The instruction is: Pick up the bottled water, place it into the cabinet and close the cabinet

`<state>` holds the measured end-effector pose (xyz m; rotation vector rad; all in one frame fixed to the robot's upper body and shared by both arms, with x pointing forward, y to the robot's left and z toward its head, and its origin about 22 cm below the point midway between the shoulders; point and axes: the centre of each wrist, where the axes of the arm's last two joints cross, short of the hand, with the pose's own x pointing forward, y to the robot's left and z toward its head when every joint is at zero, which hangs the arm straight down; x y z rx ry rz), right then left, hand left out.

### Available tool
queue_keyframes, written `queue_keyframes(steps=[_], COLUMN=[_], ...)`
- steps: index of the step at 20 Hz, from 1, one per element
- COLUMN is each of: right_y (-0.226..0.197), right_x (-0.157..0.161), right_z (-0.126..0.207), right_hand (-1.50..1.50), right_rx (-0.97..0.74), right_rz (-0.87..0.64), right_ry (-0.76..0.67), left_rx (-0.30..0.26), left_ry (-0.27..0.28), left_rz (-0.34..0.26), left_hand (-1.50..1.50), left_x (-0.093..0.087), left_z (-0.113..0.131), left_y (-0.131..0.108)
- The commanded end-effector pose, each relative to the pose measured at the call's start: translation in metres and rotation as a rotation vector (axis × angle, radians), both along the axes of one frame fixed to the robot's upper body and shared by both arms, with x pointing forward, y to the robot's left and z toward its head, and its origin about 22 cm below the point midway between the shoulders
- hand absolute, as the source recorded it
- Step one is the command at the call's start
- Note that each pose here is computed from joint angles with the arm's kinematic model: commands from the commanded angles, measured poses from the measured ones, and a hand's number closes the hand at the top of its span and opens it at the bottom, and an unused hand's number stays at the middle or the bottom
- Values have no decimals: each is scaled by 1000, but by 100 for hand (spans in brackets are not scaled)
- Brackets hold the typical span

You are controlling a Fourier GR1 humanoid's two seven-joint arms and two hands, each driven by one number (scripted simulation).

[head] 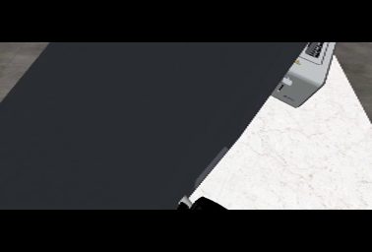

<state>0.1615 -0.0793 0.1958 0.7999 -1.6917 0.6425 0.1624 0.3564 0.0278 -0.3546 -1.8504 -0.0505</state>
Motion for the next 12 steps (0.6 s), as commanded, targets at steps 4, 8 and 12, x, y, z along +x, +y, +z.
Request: queue_keyframes(steps=[4, 8, 12], right_y=[70, 87, 97], right_x=[16, 33, 65], right_z=[8, 25, 42], right_hand=[150, 150, 150], right_rx=[24, 85, 91], right_rz=[-112, -150, -118], right_ry=[43, 116, 140], left_rx=[-11, -2, -4], left_ry=[-28, -41, -27], left_rz=[-18, -11, -12], left_hand=[-150, -150, -150], left_x=[-5, 4, -17], left_z=[23, 36, 33], left_y=[6, -2, 5])
